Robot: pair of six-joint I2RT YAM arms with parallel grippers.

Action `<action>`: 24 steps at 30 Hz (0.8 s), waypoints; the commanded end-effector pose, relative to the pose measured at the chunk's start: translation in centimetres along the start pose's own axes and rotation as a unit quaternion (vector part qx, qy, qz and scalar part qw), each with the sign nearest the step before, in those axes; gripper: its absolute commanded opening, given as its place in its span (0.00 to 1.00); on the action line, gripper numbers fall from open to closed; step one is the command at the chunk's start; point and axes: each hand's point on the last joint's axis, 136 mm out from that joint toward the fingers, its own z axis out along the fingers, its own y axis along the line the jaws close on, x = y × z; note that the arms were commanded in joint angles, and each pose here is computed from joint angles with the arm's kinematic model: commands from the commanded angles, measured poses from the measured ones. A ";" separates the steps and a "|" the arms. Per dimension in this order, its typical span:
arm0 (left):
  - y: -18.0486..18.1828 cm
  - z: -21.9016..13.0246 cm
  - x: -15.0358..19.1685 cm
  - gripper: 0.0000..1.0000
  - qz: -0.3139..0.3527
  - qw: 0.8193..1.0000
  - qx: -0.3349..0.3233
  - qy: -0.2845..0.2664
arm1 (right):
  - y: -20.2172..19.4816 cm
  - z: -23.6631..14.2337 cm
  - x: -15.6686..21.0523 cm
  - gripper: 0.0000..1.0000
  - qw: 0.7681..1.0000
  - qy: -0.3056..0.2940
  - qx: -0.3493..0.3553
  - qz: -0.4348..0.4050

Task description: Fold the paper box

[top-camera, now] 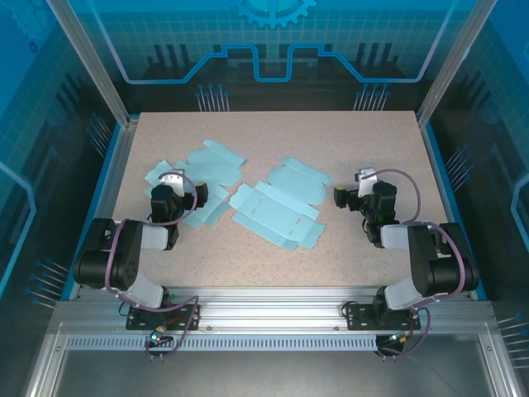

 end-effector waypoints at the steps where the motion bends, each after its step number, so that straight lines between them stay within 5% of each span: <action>1: -0.6 0.0 -0.6 0.99 0.003 1.000 0.017 -0.009 | 0.0 0.2 -0.8 1.00 1.000 -0.008 -0.001 -0.006; 16: 0.7 -5.0 -4.9 0.99 -0.017 0.996 -0.029 -0.088 | -0.9 -1.5 -2.4 1.00 1.000 -0.009 0.028 0.004; 19: 0.9 -6.8 -6.8 0.99 -0.048 0.991 -0.034 -0.119 | -1.3 -3.0 -3.5 1.00 0.999 -0.007 0.046 0.020; 24: -0.4 -8.3 -8.8 0.99 -0.118 0.989 -0.002 -0.091 | -2.6 -6.7 -4.5 1.00 0.991 0.044 0.093 0.089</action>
